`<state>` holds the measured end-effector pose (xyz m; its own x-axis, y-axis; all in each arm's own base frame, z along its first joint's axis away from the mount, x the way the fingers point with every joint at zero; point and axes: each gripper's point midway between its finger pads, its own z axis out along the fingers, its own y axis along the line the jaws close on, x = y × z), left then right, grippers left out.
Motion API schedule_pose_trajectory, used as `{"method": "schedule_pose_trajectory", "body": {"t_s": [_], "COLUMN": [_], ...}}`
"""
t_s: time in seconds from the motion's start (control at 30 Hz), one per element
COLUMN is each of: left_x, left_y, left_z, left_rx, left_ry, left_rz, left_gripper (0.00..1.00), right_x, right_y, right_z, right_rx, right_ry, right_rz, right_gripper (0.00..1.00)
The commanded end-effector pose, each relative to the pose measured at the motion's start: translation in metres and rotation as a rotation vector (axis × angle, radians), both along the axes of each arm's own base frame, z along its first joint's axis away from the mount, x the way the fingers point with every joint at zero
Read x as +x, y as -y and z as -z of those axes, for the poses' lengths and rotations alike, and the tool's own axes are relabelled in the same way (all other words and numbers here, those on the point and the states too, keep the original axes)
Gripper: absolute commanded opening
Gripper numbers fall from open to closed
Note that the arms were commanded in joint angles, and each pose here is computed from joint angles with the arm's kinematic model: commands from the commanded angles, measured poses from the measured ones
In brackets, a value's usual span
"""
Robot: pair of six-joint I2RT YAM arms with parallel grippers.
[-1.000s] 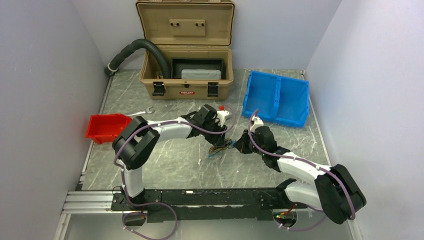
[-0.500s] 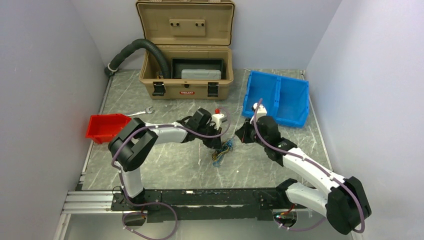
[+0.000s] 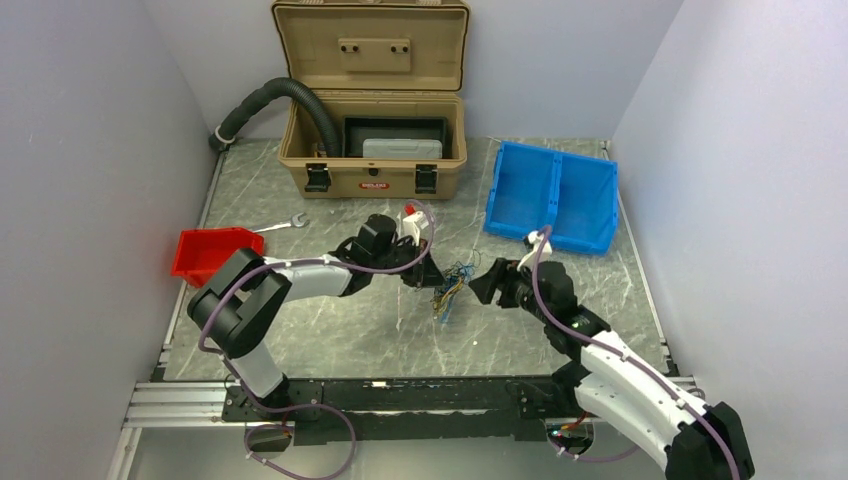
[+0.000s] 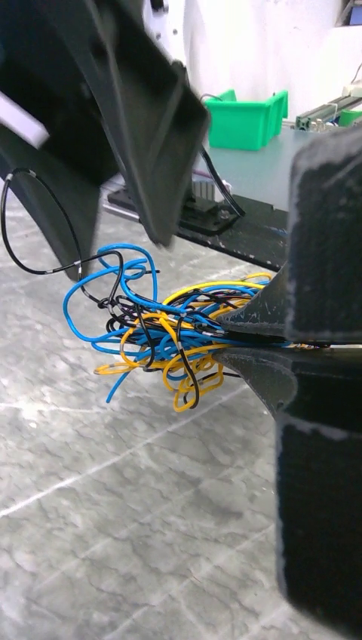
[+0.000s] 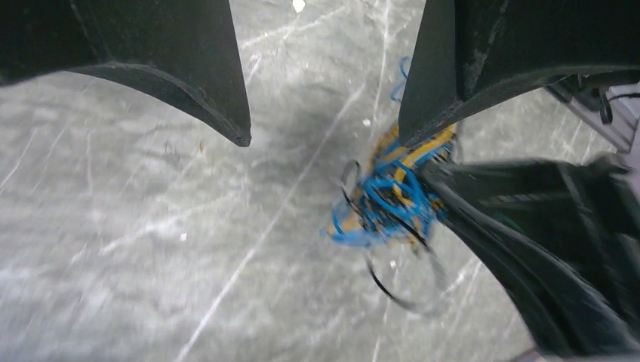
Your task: Untangle the cables
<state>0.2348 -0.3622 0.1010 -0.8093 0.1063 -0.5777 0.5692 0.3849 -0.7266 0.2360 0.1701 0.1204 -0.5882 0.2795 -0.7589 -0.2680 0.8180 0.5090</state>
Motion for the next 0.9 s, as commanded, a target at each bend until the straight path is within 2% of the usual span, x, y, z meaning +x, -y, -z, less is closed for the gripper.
{"method": "schedule_pose_trajectory", "body": {"t_s": [0.0, 0.2, 0.4, 0.47, 0.67, 0.83, 0.87], "left_x": [0.0, -0.004, -0.005, -0.008, -0.013, -0.014, -0.012], "left_y": [0.009, 0.013, 0.012, 0.013, 0.015, 0.013, 0.011], "left_z": [-0.044, -0.058, -0.063, -0.065, -0.075, -0.076, -0.075], "left_rx": [-0.142, -0.218, -0.229, -0.237, -0.267, -0.241, -0.218], "left_ry": [0.059, 0.034, 0.04, 0.037, 0.044, 0.055, 0.063], "left_rz": [0.016, 0.023, 0.02, 0.036, 0.064, 0.079, 0.065], "left_gripper": [0.0, 0.0, 0.0, 0.0, 0.0, 0.0, 0.0], "right_x": [-0.009, -0.028, -0.023, -0.021, -0.012, -0.008, -0.006], "right_y": [-0.02, -0.048, -0.054, -0.055, -0.059, -0.054, -0.05], "right_z": [-0.008, -0.027, -0.038, -0.04, -0.037, -0.032, -0.029], "right_rx": [0.159, 0.279, 0.297, 0.304, 0.314, 0.302, 0.284], "right_ry": [0.043, 0.14, 0.168, 0.17, 0.145, 0.119, 0.105], "right_rz": [-0.074, -0.283, -0.304, -0.3, -0.284, -0.232, -0.203], "right_gripper": [0.74, 0.77, 0.77, 0.74, 0.54, 0.15, 0.11]}}
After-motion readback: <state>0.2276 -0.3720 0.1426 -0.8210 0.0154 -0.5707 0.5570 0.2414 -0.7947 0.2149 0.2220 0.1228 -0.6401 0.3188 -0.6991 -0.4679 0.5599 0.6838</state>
